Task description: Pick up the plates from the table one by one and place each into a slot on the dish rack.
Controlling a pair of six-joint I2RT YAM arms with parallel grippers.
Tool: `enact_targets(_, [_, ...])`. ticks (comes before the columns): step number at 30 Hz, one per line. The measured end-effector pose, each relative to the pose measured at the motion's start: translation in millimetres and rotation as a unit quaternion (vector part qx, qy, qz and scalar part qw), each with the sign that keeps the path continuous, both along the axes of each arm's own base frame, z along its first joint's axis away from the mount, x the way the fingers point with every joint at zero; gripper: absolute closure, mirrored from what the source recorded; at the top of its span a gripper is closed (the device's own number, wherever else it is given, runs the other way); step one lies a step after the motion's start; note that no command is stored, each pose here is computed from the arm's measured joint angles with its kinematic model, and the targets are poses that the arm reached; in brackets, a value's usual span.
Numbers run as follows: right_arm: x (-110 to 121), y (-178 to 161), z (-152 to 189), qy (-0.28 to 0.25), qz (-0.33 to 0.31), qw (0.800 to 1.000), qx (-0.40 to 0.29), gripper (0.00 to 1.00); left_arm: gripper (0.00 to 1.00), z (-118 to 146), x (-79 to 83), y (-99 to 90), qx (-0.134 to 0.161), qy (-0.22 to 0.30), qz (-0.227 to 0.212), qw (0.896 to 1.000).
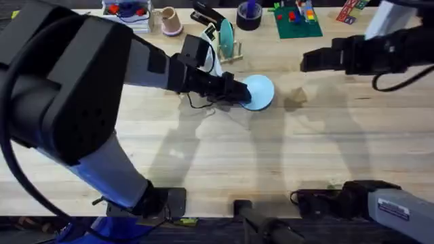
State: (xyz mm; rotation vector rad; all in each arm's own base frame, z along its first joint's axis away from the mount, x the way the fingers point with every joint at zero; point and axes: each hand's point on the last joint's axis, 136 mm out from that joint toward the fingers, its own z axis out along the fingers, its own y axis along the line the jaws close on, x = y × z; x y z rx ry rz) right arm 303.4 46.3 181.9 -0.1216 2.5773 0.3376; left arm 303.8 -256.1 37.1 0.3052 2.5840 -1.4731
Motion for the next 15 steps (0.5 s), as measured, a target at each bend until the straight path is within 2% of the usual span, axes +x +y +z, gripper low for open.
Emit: enact_targets(15, [21.1, 40.2, -56.1, 0.086, 0.069, 0.988, 0.106, 0.020, 0.959, 0.0, 0.0, 0.0, 0.000, 0.000, 0.000, 1.000])
